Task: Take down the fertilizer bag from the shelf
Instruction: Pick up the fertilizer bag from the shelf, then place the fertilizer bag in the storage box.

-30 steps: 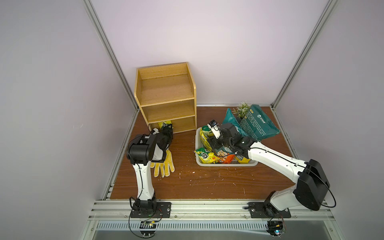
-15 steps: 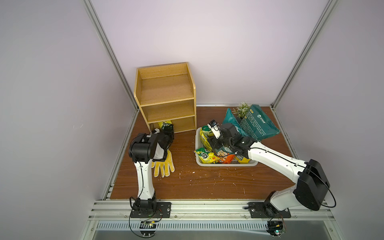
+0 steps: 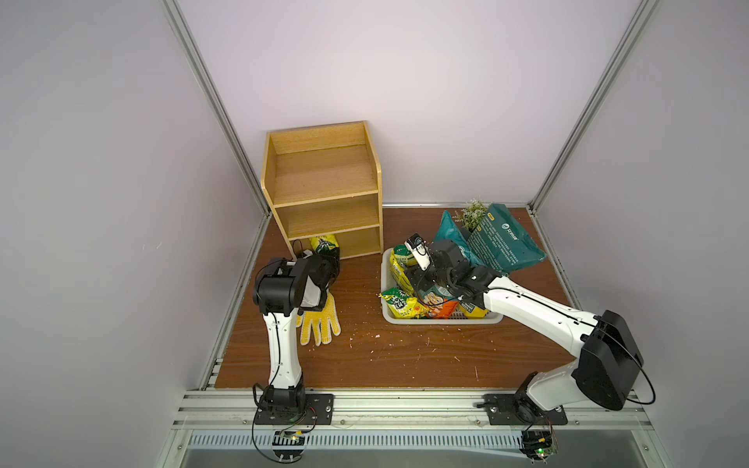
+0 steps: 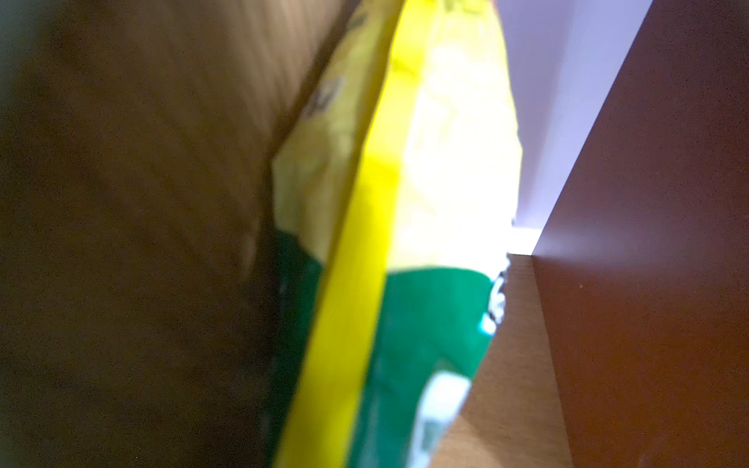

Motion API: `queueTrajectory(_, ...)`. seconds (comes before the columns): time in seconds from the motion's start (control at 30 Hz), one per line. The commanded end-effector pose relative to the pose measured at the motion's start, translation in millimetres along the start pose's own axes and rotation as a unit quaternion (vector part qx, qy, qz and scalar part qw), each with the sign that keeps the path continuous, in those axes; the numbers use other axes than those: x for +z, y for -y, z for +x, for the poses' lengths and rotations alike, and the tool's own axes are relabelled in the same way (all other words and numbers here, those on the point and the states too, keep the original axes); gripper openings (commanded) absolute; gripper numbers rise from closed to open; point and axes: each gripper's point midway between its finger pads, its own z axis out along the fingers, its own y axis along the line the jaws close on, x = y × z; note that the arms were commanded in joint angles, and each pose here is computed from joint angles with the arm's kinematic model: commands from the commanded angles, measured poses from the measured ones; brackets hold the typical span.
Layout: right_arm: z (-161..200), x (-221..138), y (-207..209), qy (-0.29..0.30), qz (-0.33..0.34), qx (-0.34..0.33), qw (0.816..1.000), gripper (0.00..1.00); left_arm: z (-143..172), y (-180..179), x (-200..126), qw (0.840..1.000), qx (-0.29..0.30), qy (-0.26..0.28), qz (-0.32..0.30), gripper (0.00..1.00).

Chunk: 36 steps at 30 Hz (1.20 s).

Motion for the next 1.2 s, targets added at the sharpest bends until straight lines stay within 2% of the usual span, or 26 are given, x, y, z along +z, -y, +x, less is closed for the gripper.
queueTrajectory(0.0, -15.1, -11.9, 7.0, 0.023, 0.013, 0.001, 1.000, 0.82, -3.8, 5.1, -16.1, 1.000, 0.020, 0.000, -0.010, 0.00)
queueTrajectory(0.17, -18.4, -15.9, -2.1, 0.030, -0.006, -0.005, 1.000, 0.82, 22.0, 26.0, -45.6, 0.998, 0.034, -0.061, 0.000, 0.00)
queueTrajectory(0.3, -23.6, -18.9, -12.2, 0.044, -0.019, -0.011, 0.999, 0.82, 31.3, 37.6, -77.9, 0.996, 0.052, -0.072, 0.003, 0.00)
queueTrajectory(0.43, -30.2, -20.0, -25.2, 0.052, -0.036, -0.026, 0.998, 0.83, 40.2, 58.3, -93.5, 0.992, 0.087, -0.091, 0.010, 0.00)
queueTrajectory(0.53, -34.2, -21.1, -37.1, 0.059, -0.052, -0.045, 0.996, 0.83, 49.0, 74.5, -104.7, 0.985, 0.134, -0.104, -0.005, 0.00)
queueTrajectory(0.67, -42.1, -24.1, -53.5, 0.077, -0.077, -0.073, 0.991, 0.85, 56.2, 107.0, -126.0, 0.958, 0.266, -0.098, -0.053, 0.00)
queueTrajectory(0.8, -52.9, -29.9, -70.2, 0.116, -0.097, -0.105, 0.983, 0.94, 53.0, 135.9, -156.8, 0.944, 0.312, -0.079, -0.064, 0.00)
queueTrajectory(0.9, -66.1, -44.5, -85.4, 0.193, -0.122, -0.136, 0.964, 0.97, 58.8, 151.9, -177.1, 0.939, 0.325, -0.087, -0.065, 0.00)
queueTrajectory(1.0, -75.0, -64.8, -99.9, 0.281, -0.153, -0.166, 0.933, 0.99, 72.7, 169.5, -193.7, 0.934, 0.335, -0.115, -0.052, 0.00)
queueTrajectory(1.07, -79.8, -73.7, -111.4, 0.309, -0.179, -0.190, 0.914, 0.99, 84.2, 177.8, -204.3, 0.926, 0.345, -0.143, -0.050, 0.00)
queueTrajectory(1.17, -90.8, -76.8, -126.7, 0.317, -0.216, -0.217, 0.898, 0.99, 101.2, 184.3, -219.0, 0.920, 0.341, -0.189, -0.041, 0.00)
